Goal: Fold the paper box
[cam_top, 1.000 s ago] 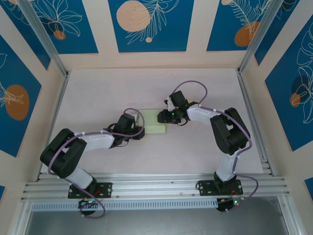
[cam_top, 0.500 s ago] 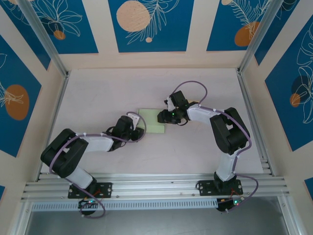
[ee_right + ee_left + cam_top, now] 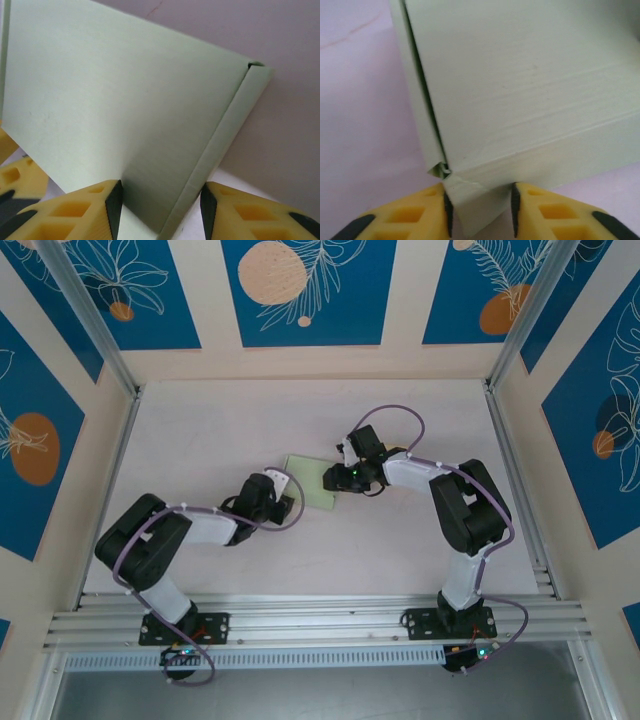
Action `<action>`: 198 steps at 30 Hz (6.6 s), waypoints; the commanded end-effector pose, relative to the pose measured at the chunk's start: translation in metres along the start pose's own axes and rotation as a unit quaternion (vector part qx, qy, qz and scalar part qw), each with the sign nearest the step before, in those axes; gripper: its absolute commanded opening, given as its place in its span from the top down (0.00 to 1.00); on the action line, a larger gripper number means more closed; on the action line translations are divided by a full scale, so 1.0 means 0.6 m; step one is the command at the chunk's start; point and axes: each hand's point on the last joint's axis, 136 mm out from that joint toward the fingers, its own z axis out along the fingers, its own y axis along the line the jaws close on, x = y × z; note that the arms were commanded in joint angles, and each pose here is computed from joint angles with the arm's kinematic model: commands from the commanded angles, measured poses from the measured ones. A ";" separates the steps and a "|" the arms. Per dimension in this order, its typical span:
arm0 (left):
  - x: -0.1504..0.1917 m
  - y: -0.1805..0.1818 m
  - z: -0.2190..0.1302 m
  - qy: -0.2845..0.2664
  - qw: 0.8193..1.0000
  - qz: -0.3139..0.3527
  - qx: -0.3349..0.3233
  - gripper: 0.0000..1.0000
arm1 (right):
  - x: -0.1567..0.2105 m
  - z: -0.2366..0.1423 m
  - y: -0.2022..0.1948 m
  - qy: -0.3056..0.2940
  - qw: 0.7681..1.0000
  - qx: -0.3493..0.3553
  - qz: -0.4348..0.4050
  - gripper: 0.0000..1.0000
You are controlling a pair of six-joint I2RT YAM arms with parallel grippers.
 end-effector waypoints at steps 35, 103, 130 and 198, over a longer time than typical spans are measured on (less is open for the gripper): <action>-0.286 0.082 -0.052 -0.023 0.994 0.070 0.084 0.30 | 0.012 -0.054 0.048 0.000 0.999 -0.017 -0.039 0.22; 0.016 -0.059 0.173 0.316 0.912 -0.047 0.259 1.00 | 0.039 0.110 -0.027 -0.055 0.947 0.315 -0.003 0.55; 0.007 0.007 0.167 0.326 0.927 -0.120 0.139 1.00 | 0.152 0.012 -0.026 0.017 0.960 0.277 -0.042 0.55; -0.165 0.102 0.177 0.239 0.956 -0.131 0.106 0.63 | 0.048 0.114 0.154 -0.108 0.965 0.152 -0.185 1.00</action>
